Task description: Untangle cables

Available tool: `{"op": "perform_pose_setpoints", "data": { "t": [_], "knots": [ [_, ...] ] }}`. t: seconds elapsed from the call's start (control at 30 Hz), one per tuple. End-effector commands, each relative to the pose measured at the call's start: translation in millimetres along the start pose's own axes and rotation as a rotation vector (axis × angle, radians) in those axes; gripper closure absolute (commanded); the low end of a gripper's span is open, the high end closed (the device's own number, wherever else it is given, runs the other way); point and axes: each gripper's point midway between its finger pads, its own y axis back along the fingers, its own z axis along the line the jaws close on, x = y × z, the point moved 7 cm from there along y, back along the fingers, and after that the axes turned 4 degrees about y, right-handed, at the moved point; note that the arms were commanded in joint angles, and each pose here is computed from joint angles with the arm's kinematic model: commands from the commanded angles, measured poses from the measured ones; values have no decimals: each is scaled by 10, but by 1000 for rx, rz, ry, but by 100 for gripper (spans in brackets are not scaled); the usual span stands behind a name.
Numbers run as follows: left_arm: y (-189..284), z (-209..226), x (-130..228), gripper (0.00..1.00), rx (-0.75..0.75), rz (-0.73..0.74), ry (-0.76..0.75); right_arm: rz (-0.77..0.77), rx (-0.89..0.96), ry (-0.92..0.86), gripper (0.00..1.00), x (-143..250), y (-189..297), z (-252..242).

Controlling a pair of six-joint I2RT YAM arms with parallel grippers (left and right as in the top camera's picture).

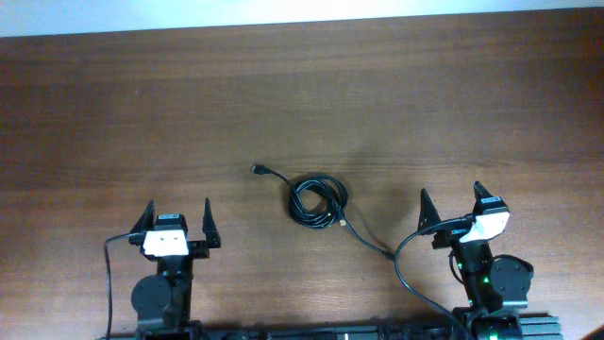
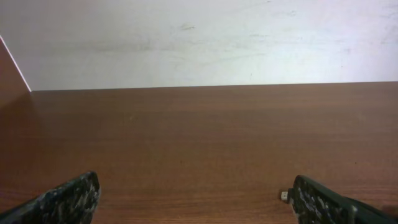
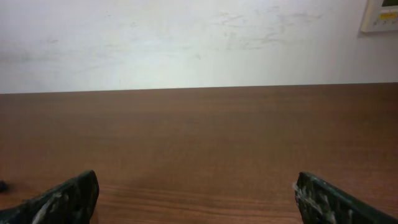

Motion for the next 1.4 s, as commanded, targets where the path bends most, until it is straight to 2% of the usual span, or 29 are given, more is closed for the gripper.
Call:
{"op": "perform_pose_setpoints", "data": {
  "t": [0.0, 1.1, 1.37],
  "knots": [
    [0, 16, 19, 1, -12, 3, 10, 5, -21, -12, 2, 28, -3, 25],
    [0, 14, 16, 1, -10, 1, 11, 5, -21, -12, 1, 28, -3, 25],
    [10, -136, -13, 1, 137, -11, 35, 5, -21, -12, 1, 28, -3, 25]
  ]
}}
